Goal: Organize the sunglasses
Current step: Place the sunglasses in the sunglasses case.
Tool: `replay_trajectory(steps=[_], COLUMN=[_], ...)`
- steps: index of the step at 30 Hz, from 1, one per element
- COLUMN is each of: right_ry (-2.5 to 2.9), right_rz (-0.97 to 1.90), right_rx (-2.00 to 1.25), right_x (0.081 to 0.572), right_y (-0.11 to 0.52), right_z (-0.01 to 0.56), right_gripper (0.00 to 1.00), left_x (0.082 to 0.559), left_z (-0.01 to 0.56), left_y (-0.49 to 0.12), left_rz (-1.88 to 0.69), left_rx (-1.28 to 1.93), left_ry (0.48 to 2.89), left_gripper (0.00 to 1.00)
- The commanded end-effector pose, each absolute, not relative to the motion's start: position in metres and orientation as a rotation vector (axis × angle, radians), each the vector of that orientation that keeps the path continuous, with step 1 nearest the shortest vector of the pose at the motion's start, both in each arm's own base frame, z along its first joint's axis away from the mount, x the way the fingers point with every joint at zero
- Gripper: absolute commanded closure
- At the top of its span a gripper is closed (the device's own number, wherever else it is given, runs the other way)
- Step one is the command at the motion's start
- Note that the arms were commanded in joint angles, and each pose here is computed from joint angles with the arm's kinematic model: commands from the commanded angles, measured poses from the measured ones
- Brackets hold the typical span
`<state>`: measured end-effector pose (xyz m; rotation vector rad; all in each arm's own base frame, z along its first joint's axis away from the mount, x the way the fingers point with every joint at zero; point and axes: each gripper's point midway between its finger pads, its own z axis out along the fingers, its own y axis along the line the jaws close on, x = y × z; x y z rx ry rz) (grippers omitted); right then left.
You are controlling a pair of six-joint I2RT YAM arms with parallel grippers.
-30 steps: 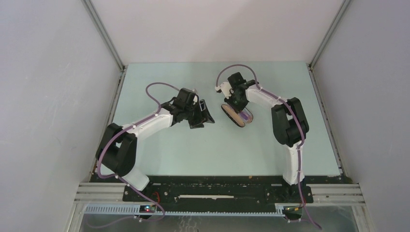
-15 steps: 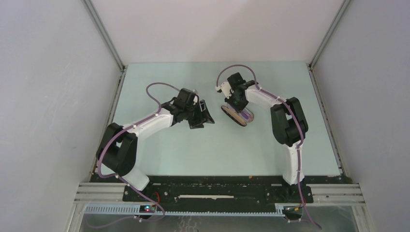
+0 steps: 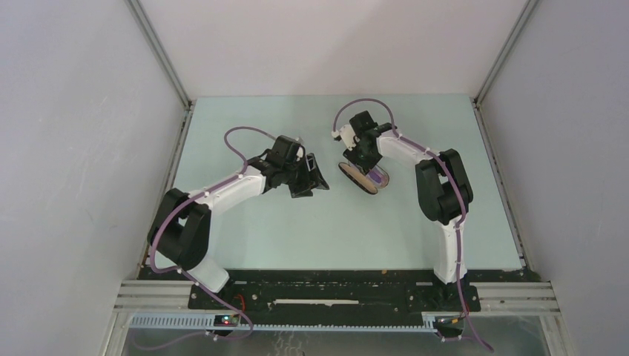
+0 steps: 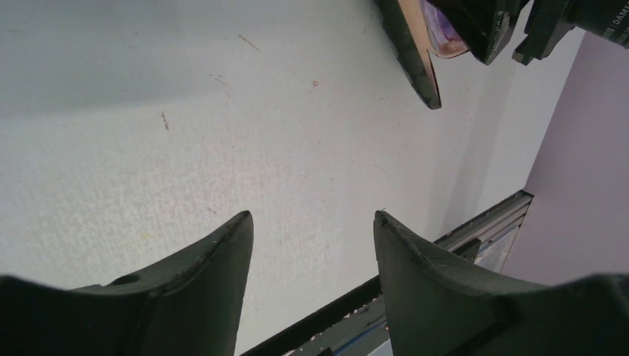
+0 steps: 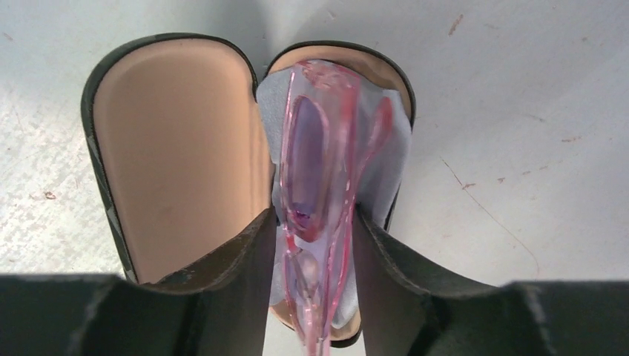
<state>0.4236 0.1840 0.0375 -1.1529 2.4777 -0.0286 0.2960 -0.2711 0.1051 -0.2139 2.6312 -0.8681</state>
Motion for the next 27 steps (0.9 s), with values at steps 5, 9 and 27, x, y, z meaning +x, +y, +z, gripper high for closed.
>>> replay_trajectory(steps=[5, 9, 27], right_ry=[2.437, 2.411, 2.345], right_rz=[-0.026, -0.047, 0.1], right_rx=[-1.079, -1.062, -0.715], right_x=[0.432, 0.434, 0.457], right_y=[0.185, 0.185, 0.168], right_z=[0.06, 0.07, 0.135], right_gripper=[0.47, 0.46, 0.45], left_x=[0.296, 0.296, 0.302], left_z=[0.106, 0.106, 0.124], left_y=[-0.269, -0.269, -0.283], left_rz=[-0.872, -0.871, -0.951], left_rx=[-0.188, -0.186, -0.164], left_ry=[2.618, 2.614, 2.553], left_gripper=[0.35, 0.35, 0.34])
